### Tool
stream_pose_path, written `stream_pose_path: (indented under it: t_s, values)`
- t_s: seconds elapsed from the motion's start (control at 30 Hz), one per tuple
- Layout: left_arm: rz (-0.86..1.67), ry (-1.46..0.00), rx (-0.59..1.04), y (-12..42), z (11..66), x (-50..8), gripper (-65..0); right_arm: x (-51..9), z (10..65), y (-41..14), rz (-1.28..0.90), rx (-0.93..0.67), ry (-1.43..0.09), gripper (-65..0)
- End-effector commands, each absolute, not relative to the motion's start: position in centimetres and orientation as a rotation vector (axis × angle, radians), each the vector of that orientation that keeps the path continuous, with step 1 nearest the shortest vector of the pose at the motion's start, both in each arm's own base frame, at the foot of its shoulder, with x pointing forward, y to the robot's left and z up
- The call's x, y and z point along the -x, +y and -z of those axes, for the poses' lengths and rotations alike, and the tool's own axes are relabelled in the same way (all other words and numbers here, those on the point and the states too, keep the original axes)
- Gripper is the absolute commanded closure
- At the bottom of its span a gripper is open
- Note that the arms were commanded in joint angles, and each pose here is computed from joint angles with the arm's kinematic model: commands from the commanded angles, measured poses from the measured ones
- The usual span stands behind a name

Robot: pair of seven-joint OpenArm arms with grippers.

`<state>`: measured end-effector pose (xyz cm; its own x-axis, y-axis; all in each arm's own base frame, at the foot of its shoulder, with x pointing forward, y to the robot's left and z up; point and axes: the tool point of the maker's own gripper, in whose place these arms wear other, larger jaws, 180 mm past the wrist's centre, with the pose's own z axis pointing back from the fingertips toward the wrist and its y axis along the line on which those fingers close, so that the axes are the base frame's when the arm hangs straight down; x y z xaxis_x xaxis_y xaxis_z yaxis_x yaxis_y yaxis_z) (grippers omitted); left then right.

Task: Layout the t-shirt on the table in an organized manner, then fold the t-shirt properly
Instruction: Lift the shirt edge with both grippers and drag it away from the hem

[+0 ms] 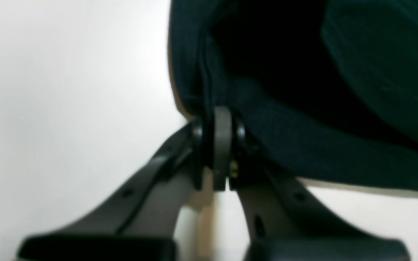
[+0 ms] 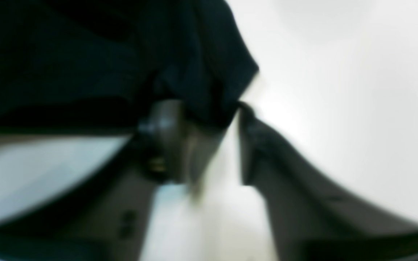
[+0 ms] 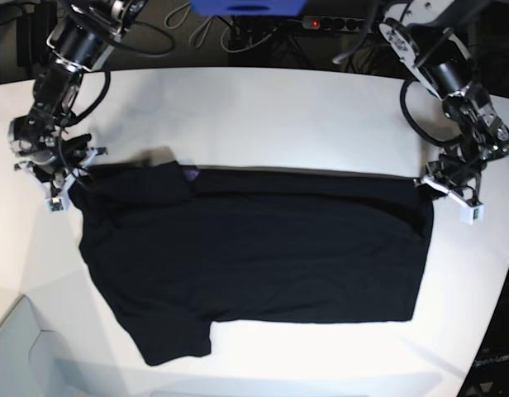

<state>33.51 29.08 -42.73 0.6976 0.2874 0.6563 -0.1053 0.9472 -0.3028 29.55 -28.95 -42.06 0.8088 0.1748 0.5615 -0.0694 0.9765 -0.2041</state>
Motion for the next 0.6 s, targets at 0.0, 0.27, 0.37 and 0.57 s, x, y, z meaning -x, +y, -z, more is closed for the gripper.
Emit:
stream_pose_path:
  t_s: [0.0,0.27,0.37,0.57]
  values:
    - [-0.21,-0.762,0.219,30.1,42.3,-33.5,-0.4,-30.4,41.1,-29.5,-0.138,0.192,-0.648,-6.5]
    - [-0.175,-0.776,0.143,31.2,41.1,-31.9,-0.4,-28.3,40.3,-31.1,-0.162,0.26,-0.626,0.0]
    - [-0.129,-0.79,0.074,31.8,39.2,-31.2,-0.4,-28.3,38.5,-31.9,-0.177,0.311,-0.652,0.0]
    - [-0.066,-0.761,-0.042,33.1,35.0,-30.5,-0.4,-29.2,34.8,-33.2,-0.205,0.399,-0.72,0.0]
